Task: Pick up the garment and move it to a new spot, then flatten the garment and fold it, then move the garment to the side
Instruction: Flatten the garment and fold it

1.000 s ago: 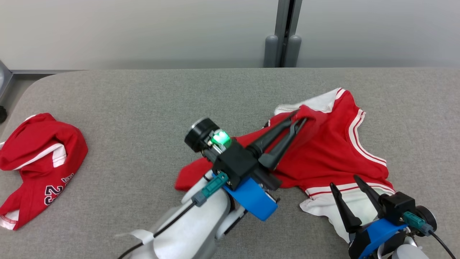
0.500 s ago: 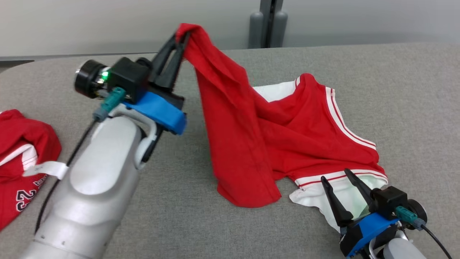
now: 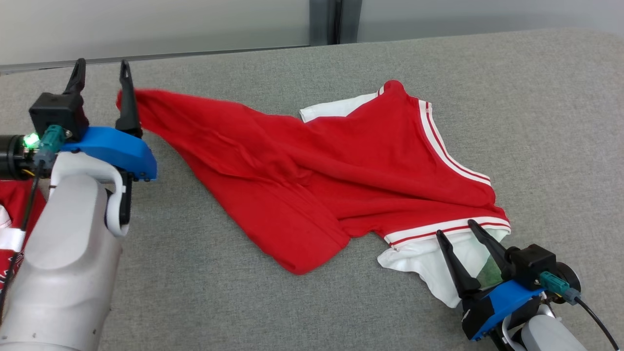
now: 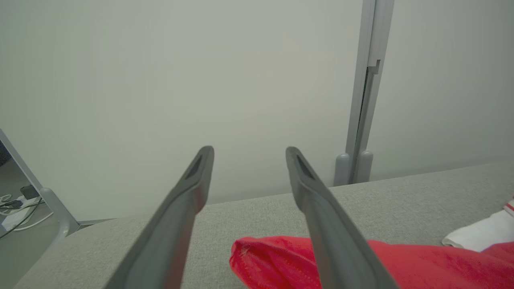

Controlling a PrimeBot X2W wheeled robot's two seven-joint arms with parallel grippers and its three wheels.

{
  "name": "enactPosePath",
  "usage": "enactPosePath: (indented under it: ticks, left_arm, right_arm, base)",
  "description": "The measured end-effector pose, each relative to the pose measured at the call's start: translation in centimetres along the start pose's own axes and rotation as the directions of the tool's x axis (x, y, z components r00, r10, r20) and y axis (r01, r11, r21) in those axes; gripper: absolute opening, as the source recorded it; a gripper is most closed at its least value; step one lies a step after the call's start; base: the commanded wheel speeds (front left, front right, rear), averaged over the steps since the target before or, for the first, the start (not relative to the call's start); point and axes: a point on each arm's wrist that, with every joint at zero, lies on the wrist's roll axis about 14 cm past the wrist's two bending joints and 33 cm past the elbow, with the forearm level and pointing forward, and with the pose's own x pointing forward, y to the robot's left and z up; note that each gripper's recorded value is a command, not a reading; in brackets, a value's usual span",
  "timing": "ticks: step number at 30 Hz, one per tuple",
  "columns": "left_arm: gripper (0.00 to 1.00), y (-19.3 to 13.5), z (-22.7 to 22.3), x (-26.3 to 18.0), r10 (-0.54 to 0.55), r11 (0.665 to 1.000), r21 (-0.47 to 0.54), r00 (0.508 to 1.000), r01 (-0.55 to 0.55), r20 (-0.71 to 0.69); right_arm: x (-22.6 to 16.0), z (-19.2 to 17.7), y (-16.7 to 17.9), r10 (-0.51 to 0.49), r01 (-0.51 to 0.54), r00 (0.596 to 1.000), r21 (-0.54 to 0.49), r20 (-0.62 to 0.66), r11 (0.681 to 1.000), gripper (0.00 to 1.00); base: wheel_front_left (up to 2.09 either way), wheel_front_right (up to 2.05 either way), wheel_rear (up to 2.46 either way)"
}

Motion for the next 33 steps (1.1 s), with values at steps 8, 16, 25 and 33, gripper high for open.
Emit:
enactPosePath:
  ticks: [8,16,25,33]
  left_arm:
    - [1.0,-4.4,0.2,-1.5,-0.08,0.997,0.008,0.996,0.08,0.033]
    - [1.0,-14.4,-2.8,-5.5,-0.344,0.938,-0.066,0.939,0.341,-0.029]
    - [1.0,-23.2,-7.2,-11.9,-0.615,0.788,-0.091,0.774,0.609,-0.15]
    - [1.0,-25.7,-9.9,-15.5,-0.685,0.724,-0.123,0.688,0.678,-0.239]
  right_arm:
    - [0.4,0.5,0.5,0.015,-0.015,1.0,-0.008,0.013,1.0,1.0]
    - [0.4,0.9,1.0,0.03,-0.03,0.999,-0.013,0.022,0.999,1.0]
    - [-0.4,1.0,0.3,0.011,-0.011,1.0,-0.018,0.026,1.0,1.0]
    - [-1.0,1.1,-0.1,-0.006,0.006,1.0,-0.018,0.031,1.0,1.0]
  base:
    - [0.0,0.0,0.0]
    - [0.0,0.0,0.0]
    - [0.0,0.0,0.0]
    - [0.0,0.0,0.0]
